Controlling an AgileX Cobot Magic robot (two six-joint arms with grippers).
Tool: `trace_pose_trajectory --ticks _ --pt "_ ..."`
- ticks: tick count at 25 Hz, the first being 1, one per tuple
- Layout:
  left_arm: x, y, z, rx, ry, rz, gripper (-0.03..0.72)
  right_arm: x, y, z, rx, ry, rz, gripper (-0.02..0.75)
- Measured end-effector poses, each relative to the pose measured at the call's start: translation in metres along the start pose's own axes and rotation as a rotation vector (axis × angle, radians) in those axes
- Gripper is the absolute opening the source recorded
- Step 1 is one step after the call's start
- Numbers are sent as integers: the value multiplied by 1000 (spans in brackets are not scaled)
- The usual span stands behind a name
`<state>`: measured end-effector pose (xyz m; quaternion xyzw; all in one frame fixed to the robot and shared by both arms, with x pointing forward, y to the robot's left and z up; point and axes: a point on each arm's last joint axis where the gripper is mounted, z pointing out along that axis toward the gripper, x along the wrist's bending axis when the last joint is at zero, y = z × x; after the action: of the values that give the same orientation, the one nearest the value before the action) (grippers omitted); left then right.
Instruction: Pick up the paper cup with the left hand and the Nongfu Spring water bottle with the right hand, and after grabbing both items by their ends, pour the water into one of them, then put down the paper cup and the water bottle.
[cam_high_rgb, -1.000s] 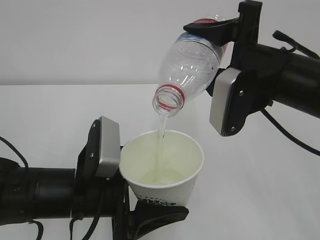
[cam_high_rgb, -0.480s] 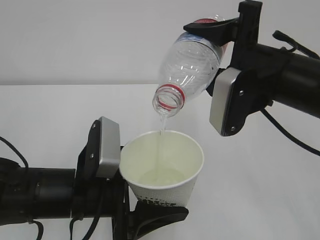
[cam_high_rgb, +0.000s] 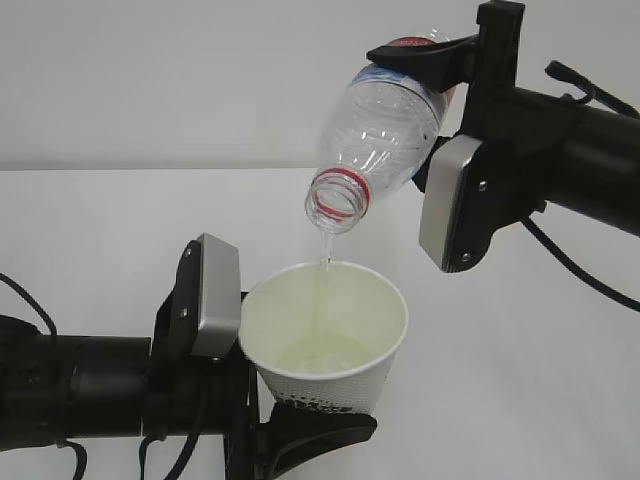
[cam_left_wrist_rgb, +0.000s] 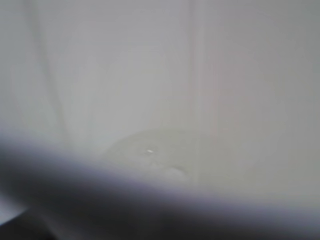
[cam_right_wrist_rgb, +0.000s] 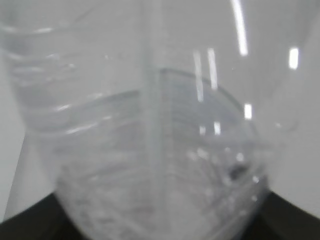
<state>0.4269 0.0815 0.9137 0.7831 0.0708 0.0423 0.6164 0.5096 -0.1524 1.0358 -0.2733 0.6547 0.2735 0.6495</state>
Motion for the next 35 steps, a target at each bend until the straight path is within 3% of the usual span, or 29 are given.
trace_pose_trajectory --ticks 35 --pt "0 0 0 0 0 3 502 0 0 0 0 0 -20 476"
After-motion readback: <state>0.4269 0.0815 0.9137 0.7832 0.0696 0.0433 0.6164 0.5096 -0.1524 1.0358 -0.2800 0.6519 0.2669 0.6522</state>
